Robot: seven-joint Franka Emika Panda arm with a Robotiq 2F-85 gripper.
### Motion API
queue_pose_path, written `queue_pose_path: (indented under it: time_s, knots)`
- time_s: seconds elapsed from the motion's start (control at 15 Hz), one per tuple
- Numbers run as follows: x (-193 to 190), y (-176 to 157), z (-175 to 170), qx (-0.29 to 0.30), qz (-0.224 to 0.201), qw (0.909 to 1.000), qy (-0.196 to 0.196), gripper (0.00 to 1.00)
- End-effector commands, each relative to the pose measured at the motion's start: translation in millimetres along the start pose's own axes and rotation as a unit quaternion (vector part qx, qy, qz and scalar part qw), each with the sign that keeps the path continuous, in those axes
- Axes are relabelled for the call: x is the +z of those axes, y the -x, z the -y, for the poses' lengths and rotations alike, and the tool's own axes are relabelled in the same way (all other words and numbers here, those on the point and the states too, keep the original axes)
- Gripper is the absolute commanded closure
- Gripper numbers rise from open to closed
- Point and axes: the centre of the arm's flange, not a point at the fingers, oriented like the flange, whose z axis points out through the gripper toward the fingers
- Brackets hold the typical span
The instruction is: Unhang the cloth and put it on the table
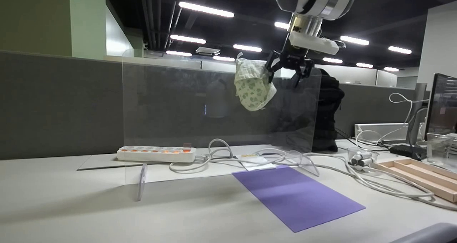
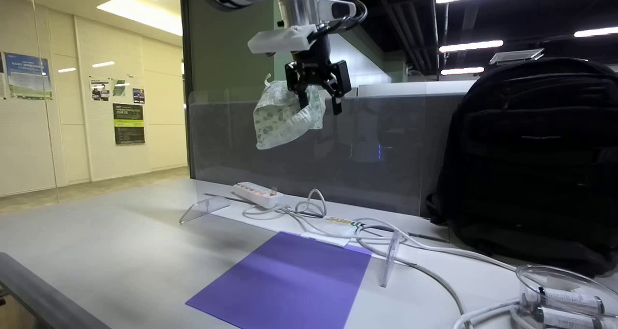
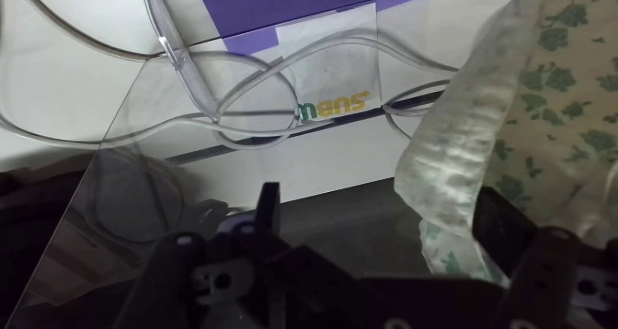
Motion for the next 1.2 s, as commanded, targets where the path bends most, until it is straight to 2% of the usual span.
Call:
queue_pose_path:
  time_s: [0.0,0.27,0.33,0.4,0.47,1.07,1.13]
  knots:
    - [0.0,0.0,0.1,0.000,0.000,1.0000,0.000,0.00]
    - [3.6,8.2,10.4,-0.013,0.000,0.9999,-0.005,0.00]
    - [4.0,9.9,13.0,-0.017,-0.005,0.9998,-0.011,0.25]
    - [3.7,11.1,15.9,-0.018,-0.009,0.9997,-0.014,0.27]
    - [3.3,12.0,18.4,-0.018,-0.012,0.9996,-0.019,0.34]
    - [2.6,27.4,35.0,-0.044,-0.007,0.9977,-0.050,0.98]
    - [3.1,31.9,37.9,-0.053,-0.001,0.9971,-0.054,0.99]
